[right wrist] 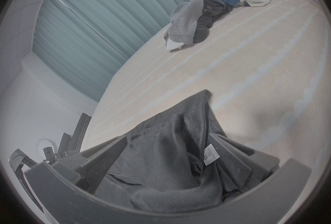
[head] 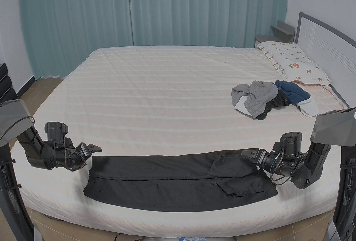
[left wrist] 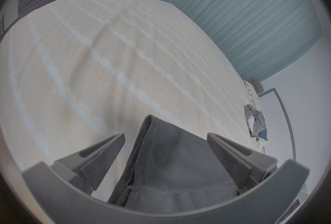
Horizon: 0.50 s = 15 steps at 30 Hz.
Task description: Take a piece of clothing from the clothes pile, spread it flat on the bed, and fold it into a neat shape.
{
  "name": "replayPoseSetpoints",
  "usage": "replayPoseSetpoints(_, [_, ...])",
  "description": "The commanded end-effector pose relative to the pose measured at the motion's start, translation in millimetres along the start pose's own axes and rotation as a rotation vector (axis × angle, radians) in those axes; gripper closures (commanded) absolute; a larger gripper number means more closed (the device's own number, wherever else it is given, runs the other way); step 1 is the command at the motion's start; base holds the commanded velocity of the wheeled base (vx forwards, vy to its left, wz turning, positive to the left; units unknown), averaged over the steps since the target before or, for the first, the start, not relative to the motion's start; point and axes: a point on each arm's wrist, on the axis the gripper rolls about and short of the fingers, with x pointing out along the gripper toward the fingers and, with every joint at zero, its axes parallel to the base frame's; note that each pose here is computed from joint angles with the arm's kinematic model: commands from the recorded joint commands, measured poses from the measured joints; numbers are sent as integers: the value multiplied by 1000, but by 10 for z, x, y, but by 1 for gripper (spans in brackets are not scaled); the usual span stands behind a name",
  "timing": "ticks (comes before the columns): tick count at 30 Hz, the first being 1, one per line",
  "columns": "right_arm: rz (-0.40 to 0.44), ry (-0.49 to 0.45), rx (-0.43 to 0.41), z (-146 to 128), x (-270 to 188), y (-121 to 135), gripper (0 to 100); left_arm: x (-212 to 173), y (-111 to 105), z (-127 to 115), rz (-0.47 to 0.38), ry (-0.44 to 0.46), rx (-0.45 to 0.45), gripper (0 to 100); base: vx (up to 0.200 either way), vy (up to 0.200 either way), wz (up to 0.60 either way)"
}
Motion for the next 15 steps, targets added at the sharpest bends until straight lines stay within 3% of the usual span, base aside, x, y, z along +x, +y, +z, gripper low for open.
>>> replayPoseSetpoints(1, [-14,17,5,-52,68,-58,0,47,34,-21,8,12,-5,0,0,0,0])
replayPoseSetpoints(5, [-29,11,8,-68,154,-95,0,59,40,-25,10,14,-8,0,0,0,0])
replayPoseSetpoints(6, [-29,8,7,-66,160,-95,100,66,46,-30,11,17,-7,0,0,0,0])
replayPoseSetpoints(15, [-49,13,10,-112,245,-136,100,89,46,-15,11,14,-6,0,0,0,0])
